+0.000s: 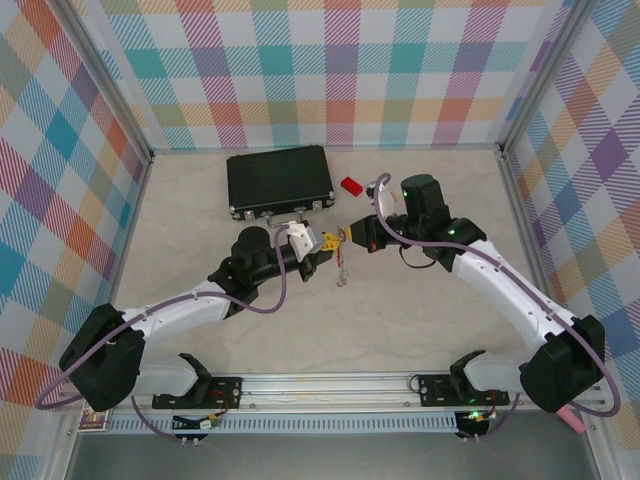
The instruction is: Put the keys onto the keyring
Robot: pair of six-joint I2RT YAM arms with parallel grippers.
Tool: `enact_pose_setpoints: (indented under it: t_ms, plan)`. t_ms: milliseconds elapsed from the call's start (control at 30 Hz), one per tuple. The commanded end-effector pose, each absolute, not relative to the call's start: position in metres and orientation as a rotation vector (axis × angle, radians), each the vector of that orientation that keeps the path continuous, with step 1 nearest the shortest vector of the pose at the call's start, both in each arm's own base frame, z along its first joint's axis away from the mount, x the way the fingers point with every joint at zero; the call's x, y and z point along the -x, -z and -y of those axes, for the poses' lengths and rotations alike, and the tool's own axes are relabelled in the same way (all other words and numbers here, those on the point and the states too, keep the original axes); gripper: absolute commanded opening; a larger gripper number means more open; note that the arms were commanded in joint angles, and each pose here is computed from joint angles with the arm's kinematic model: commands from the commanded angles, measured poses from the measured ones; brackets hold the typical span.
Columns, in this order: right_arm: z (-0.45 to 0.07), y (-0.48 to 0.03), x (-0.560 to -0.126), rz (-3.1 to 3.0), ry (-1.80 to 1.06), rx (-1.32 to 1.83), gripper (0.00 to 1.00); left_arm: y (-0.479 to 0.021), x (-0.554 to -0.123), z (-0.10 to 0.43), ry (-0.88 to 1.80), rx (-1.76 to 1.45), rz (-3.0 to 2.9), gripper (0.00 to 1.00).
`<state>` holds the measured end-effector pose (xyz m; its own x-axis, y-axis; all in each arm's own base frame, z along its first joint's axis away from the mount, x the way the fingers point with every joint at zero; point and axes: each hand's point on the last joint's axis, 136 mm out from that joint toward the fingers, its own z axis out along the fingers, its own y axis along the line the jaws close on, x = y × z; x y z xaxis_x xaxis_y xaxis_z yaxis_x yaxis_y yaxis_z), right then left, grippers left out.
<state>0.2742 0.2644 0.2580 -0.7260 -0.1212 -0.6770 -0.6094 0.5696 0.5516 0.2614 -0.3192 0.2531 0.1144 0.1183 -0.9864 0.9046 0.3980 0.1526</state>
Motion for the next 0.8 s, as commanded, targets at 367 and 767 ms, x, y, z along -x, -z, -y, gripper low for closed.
enact_pose_setpoints:
  t_ms: [367, 767]
  plan:
    - [-0.261, -0.251, -0.281, -2.241, -1.123, 0.489, 0.0, -0.279, -0.252, 0.313, 0.812, -0.937, -1.24, 0.0]
    - [-0.257, -0.255, -0.279, -2.237, -1.038, 0.589, 0.0, -0.268, -0.255, 0.313, 0.791, -0.969, -1.318, 0.29]
